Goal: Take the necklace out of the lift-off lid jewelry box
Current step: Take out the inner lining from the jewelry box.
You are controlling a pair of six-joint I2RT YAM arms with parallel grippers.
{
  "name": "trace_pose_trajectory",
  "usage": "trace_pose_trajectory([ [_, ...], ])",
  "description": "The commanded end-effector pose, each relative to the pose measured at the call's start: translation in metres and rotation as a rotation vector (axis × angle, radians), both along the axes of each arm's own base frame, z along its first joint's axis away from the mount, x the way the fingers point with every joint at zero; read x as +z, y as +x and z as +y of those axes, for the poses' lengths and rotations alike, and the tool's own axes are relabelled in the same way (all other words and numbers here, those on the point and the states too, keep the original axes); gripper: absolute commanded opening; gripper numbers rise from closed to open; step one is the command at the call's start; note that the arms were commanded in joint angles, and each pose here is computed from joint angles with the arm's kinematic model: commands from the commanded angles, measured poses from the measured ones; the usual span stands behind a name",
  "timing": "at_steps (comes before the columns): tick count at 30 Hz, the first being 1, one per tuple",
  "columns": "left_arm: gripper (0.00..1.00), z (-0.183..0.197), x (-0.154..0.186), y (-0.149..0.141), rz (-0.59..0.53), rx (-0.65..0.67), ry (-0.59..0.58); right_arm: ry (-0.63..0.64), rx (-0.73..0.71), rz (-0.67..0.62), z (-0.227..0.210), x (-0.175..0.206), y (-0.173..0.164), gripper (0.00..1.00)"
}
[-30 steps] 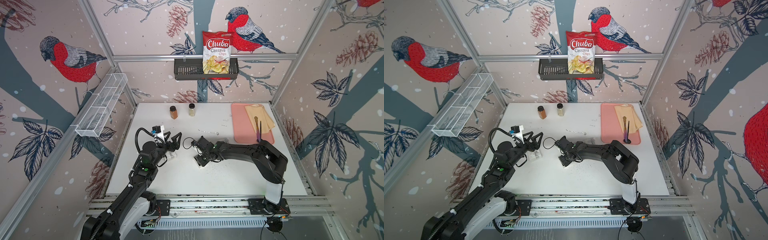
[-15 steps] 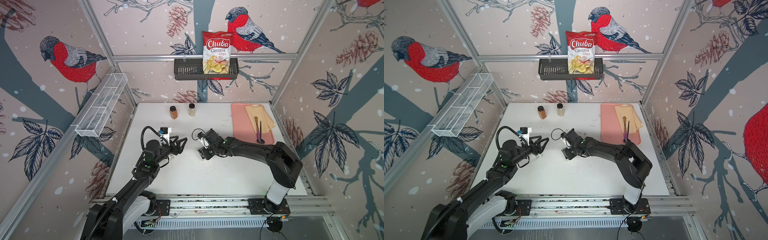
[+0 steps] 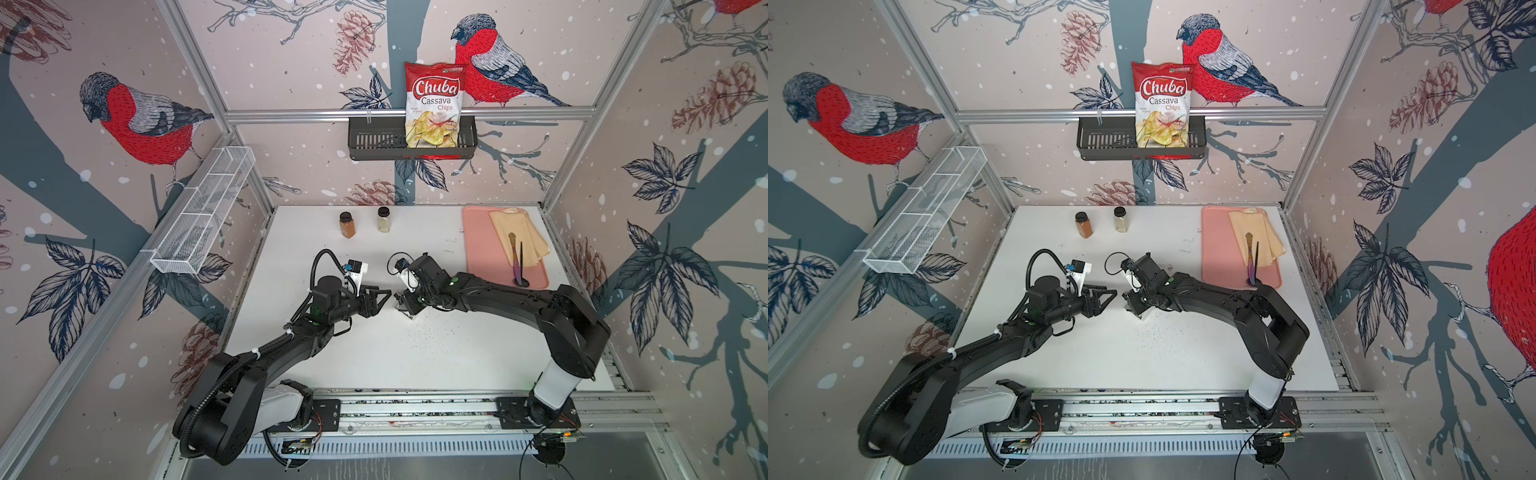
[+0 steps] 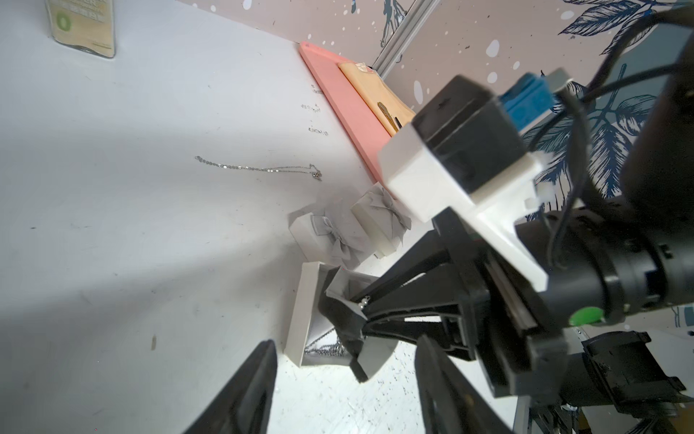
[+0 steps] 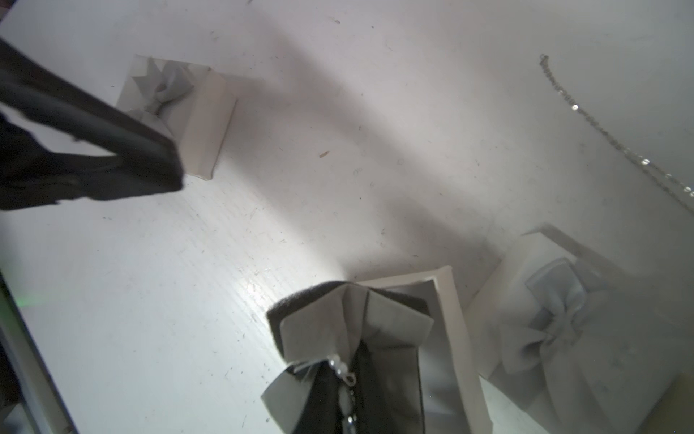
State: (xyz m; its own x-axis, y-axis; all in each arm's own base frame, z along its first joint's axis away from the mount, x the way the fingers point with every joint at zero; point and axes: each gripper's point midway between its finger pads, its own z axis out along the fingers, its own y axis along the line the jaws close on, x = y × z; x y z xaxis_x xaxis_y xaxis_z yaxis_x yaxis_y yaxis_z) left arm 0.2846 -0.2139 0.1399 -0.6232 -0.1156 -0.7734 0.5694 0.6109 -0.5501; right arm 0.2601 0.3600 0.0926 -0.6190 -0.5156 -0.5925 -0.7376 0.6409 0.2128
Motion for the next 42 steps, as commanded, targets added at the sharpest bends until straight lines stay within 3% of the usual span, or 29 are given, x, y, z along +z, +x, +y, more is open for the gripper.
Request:
trace_pose_trajectory([
  [1,0.63,-0.002,0.014,0.006,-0.065,0.009,-0.022,0.149,0.044,0.01,0.01,0.028,-0.005,0.1],
  [9,0.64,-0.002,0.024,0.006,-0.079,0.007,-0.038,0.295,0.075,0.051,0.001,0.054,-0.005,0.11],
  [22,0.67,-0.041,0.081,-0.021,-0.174,-0.228,-0.142,0.45,-0.136,-0.172,-0.011,0.123,0.034,0.12],
  [30,0.64,-0.041,0.076,-0.005,-0.157,-0.154,-0.083,0.493,-0.162,-0.197,-0.012,0.134,0.033,0.13],
  [42,0.6,-0.046,0.081,0.003,-0.165,-0.161,-0.083,0.501,-0.174,-0.228,-0.015,0.14,0.03,0.14],
])
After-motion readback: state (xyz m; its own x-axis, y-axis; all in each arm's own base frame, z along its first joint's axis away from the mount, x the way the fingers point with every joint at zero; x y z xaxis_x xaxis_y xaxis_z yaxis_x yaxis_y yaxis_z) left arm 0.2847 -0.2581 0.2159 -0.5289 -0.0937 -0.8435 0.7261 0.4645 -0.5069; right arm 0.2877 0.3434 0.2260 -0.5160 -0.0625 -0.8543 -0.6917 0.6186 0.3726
